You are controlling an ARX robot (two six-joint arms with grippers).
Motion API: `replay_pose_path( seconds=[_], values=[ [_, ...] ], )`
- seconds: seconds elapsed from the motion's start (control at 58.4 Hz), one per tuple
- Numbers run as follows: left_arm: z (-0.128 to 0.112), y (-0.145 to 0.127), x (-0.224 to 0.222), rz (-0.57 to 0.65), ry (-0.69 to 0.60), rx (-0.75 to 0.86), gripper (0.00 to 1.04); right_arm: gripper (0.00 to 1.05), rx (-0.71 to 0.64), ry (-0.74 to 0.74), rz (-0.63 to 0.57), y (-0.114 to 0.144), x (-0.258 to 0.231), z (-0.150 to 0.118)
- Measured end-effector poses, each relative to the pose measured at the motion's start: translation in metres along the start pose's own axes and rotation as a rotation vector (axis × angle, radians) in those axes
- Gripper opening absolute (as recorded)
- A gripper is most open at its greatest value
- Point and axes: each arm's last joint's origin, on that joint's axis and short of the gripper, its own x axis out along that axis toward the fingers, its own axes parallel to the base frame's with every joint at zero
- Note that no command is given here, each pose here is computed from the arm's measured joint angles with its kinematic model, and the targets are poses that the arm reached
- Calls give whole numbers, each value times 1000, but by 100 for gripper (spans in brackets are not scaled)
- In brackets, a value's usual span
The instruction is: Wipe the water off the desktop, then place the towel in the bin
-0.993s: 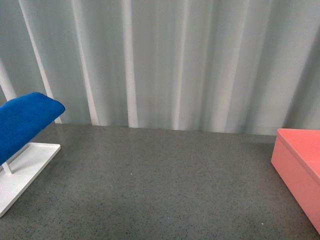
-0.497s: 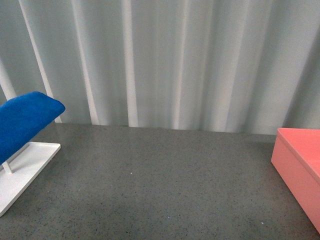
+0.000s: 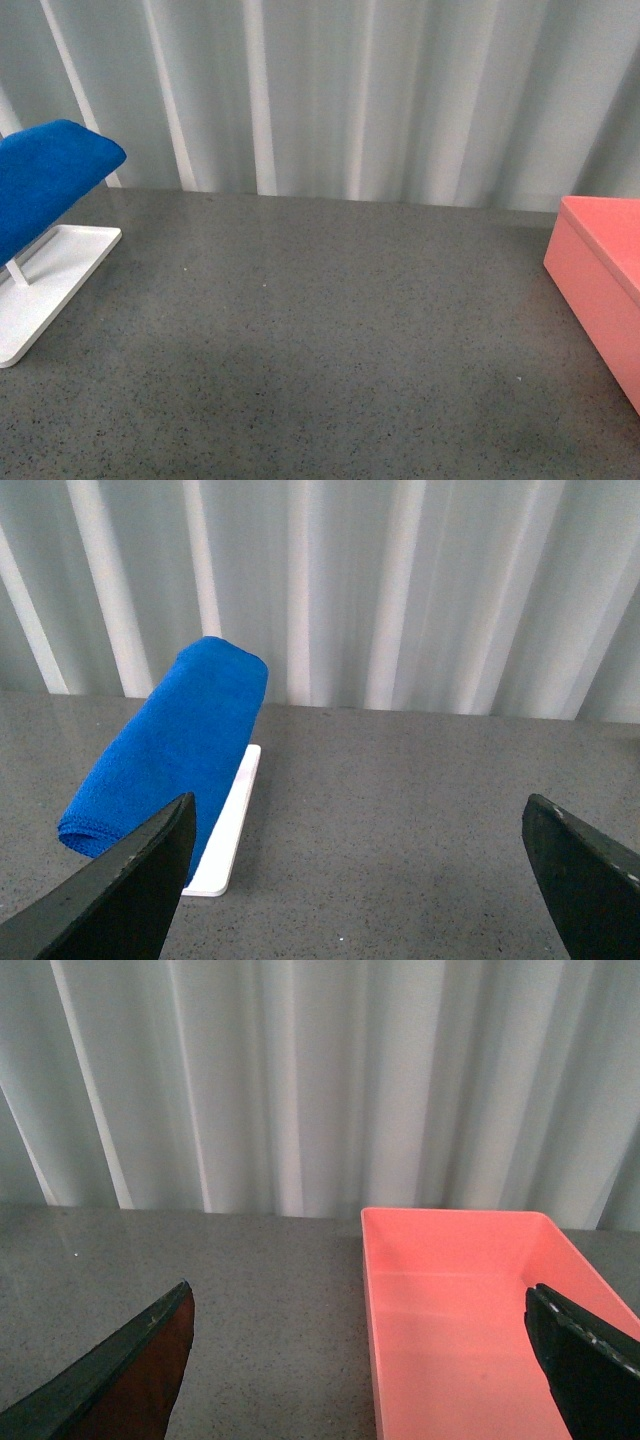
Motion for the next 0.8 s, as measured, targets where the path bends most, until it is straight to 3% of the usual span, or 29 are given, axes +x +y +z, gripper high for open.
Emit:
replay_pose_path(
  seconds=[0.137, 0.154, 0.205, 0.257, 0.531, 0.805],
  values=[
    [0, 0, 0, 0, 1, 0, 98, 98, 0, 0, 0, 0, 0, 0],
    [-2, 0, 1, -16, 34, -18, 98, 98, 0, 0, 0, 0, 0, 0],
    [-1, -3, 4, -78, 323, -120, 98, 98, 0, 0, 0, 0, 0, 0],
    [6, -7, 13, -83, 430, -149, 98, 98, 0, 0, 1, 0, 0, 0],
    [67, -19, 102, -153, 378, -89, 98, 98, 0, 0, 1, 0, 0, 0],
    [64, -5, 223, -90, 576, 39, 98, 98, 0, 0, 1, 0, 0, 0]
  ],
)
